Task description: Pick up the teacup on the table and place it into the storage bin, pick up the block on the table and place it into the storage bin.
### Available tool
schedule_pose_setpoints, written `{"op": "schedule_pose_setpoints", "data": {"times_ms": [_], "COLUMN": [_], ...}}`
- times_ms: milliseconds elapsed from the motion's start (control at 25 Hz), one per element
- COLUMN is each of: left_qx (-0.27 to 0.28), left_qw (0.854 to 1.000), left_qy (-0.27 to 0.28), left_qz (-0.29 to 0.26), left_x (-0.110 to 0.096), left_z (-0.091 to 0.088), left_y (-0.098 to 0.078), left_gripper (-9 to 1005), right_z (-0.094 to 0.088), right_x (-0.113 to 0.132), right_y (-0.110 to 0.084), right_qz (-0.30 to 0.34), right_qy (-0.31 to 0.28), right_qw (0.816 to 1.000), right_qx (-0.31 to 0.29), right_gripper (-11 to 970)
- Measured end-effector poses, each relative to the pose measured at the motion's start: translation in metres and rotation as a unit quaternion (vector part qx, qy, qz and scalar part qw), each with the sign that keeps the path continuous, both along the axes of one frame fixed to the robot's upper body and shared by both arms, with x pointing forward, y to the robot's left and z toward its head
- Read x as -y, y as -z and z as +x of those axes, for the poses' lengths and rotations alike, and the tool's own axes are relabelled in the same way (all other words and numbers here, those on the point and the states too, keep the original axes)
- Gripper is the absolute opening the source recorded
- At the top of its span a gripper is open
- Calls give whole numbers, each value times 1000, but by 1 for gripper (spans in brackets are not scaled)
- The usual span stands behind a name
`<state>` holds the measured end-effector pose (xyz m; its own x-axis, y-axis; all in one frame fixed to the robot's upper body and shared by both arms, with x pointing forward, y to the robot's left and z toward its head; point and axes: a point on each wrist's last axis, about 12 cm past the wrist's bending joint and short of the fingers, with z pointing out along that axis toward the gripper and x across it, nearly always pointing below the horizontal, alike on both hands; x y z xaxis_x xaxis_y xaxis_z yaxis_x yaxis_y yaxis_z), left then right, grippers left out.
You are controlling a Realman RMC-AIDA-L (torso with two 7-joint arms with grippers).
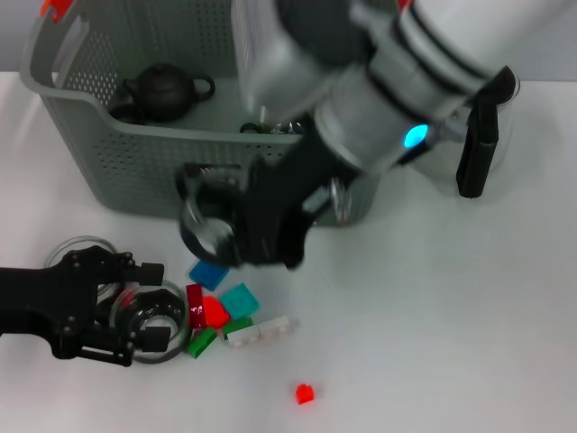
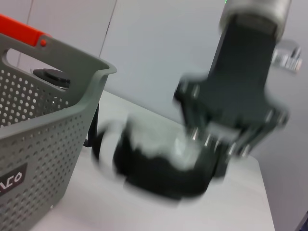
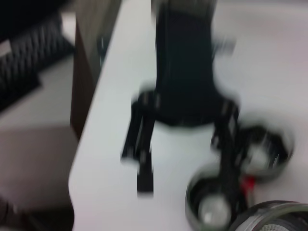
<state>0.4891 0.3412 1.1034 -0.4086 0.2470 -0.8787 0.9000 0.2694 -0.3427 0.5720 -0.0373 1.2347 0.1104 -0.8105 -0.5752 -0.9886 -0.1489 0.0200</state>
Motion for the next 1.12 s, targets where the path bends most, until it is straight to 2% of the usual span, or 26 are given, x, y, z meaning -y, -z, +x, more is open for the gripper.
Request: {"op": "schedule_pose_setpoints", "data": {"times_ms": [200,240,280,400,640,720,760,1120], "left_qx": [2,3,4,6,7,8,8,12], "left_qw": [1000,1000,1000,1000,1000,1000,1000,1000], "left_qy": [1,2,2,4,10,12,13,17], "left_qz": [2,2,3,5,7,8,8,8], "left_x": [-2,-2,-2,-2,0,0,1,2], "left_z": [0,1,1,3,5,6,6,7], "left_y": [-1,-2,-2,-3,-4,-5,-5,-5], "left_gripper": [947,947,947,947,948,948,948,948], "right_z": [15,27,27,50,89,99,108,121], "right_x": [19,31,31,46,58,57,54,38], "right_y": [-55,-73,-73,-84,-71,-63,-50,-4], "right_qz": [115,157,157,196,174,150,123,50], "right_qy": [33,68,68,134,241,265,284,316], "right_qw": [993,985,985,970,953,950,949,943], "right_qx": [6,26,26,54,64,62,65,84], "right_gripper": [57,57,56,56,57,58,58,61]}}
